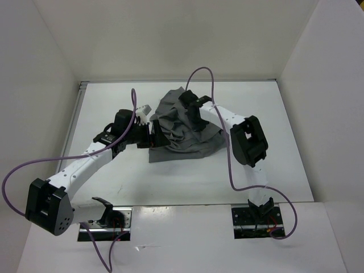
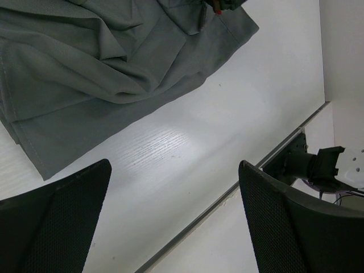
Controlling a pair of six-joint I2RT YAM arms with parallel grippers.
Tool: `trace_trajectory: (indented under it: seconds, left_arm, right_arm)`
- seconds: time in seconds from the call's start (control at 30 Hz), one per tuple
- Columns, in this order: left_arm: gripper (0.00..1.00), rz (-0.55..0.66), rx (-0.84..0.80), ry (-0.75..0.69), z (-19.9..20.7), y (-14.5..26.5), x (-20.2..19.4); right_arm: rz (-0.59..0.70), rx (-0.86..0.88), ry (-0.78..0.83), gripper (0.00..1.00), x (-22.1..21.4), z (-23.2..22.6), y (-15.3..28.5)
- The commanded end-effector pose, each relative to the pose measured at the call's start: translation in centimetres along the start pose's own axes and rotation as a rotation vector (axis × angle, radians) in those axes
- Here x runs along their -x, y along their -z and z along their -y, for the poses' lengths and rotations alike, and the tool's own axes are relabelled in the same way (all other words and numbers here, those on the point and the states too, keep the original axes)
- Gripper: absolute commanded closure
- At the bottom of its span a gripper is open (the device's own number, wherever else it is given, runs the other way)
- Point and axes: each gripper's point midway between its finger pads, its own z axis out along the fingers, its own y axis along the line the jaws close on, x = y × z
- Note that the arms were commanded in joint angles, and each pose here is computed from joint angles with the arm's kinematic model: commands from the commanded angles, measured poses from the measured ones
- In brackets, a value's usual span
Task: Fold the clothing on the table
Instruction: Flatten the skirt out
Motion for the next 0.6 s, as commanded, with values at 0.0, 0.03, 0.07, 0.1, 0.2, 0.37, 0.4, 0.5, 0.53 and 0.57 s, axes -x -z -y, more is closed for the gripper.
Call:
trace_trajectory:
  seconds: [0.0,0.03,0.07,0.1,0.2,0.37,0.4,0.5,0.53,0.57]
  left_arm:
    - [0.01,0.038,0.003,0.002,0.0,0.3,1.0]
    - [0.01,0.038,0.003,0.002,0.0,0.3,1.0]
    - [0.01,0.031,0.007,0.006,-0.1,0.3,0.8]
    - [0.01,0.031,0.008,0.006,-0.1,0.3,0.8]
    - [0.01,0.086,0.067,0.033,-1.4,1.4,2.0]
    - [0.01,0.211,0.137,0.017,-2.4,4.2,4.9]
    - [0.01,0.245,0.141,-0.008,-1.8,4.9,6.2]
    - [0.01,0.277,0.149,-0.037,-1.6,5.9,7.7]
    - [0.01,0.277,0.149,-0.037,-1.6,5.9,7.7]
    - [0.01,0.28,0.128,-0.044,-1.2,5.9,7.8]
  right_arm:
    - [0.197,-0.008,-0.107,1.0,4.9,1.7,8.1]
    - [0.271,-0.039,-0.145,1.0,7.2,2.9,10.7]
    - [0.299,-0.053,-0.167,1.0,8.1,3.5,12.1]
    - [0.311,-0.063,-0.181,1.0,8.4,4.3,14.0]
    - [0.487,-0.05,-0.316,1.0,13.3,6.7,21.8]
    - [0.674,-0.079,-0.551,1.0,16.3,11.7,28.3]
    - [0.717,-0.101,-0.62,1.0,16.2,14.1,30.0]
    - [0.788,-0.217,-0.757,1.0,15.4,18.1,32.4]
    - [0.805,-0.236,-0.772,1.0,15.1,18.7,33.2]
    - [0.817,-0.244,-0.781,1.0,14.8,19.1,33.9]
